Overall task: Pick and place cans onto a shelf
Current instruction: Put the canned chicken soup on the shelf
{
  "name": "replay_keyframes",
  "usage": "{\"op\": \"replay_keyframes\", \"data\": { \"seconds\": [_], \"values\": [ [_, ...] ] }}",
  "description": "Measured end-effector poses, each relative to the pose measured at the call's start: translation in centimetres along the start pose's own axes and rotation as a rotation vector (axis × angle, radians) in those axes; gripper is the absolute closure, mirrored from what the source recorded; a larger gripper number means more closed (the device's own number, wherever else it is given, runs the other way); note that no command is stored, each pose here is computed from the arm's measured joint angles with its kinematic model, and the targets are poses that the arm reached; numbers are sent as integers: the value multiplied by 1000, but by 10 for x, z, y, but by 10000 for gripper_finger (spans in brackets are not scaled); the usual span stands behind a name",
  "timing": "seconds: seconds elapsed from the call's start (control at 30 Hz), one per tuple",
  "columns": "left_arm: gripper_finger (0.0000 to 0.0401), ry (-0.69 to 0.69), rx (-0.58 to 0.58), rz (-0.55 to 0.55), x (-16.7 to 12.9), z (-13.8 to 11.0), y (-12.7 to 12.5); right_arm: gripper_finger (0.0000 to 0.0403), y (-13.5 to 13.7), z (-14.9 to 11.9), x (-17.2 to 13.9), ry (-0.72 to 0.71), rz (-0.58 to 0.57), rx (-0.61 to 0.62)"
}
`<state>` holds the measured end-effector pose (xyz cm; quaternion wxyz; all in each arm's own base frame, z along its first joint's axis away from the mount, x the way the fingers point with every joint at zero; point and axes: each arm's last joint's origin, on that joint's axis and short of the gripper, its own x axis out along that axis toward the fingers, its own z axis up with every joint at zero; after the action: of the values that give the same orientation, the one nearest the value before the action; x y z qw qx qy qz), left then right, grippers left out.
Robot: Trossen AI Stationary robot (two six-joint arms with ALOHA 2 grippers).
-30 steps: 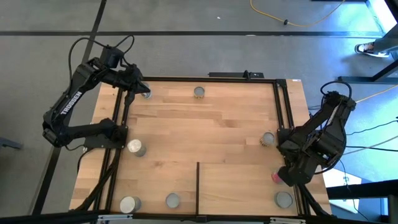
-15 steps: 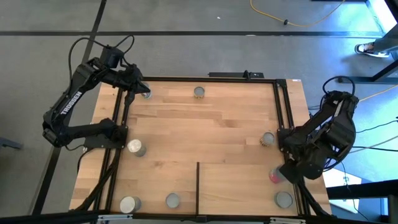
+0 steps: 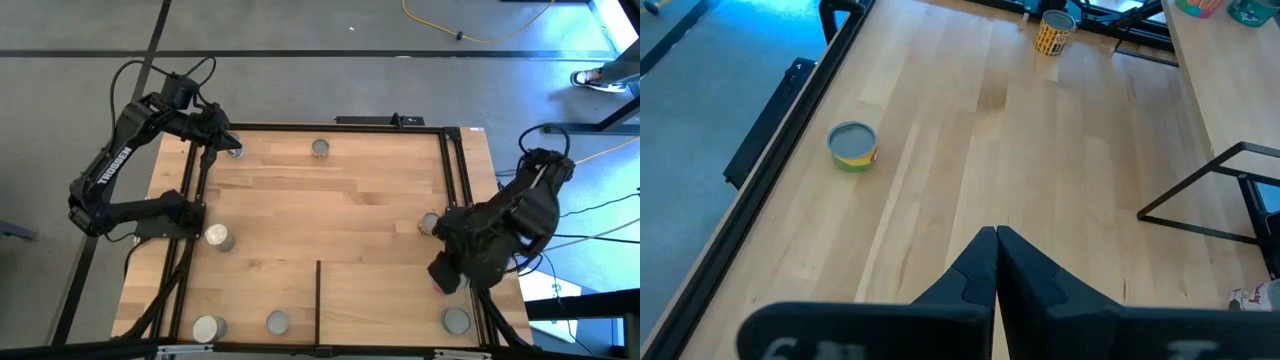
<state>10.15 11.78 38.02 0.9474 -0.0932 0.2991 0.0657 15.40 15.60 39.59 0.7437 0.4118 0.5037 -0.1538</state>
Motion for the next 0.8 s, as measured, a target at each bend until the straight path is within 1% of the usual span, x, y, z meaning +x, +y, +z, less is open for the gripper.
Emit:
{"op": "replay_keyframes", "data": {
  "seconds": [0.1,0.27,0.4,0.6,0.67,0.8],
  "values": [
    [401,0,0,0,0,0,0,348,7,1,15,43,-52,-31],
    [401,0,0,0,0,0,0,395,14,5,35,80,-131,-101],
    [401,0,0,0,0,0,0,396,17,8,45,112,-166,-99],
    [401,0,0,0,0,0,0,399,14,9,55,254,-271,-64],
    [401,0,0,1,0,0,0,399,12,9,55,290,-289,-51],
    [401,0,0,0,0,0,0,400,11,9,55,303,-303,-21]
  ]
}}
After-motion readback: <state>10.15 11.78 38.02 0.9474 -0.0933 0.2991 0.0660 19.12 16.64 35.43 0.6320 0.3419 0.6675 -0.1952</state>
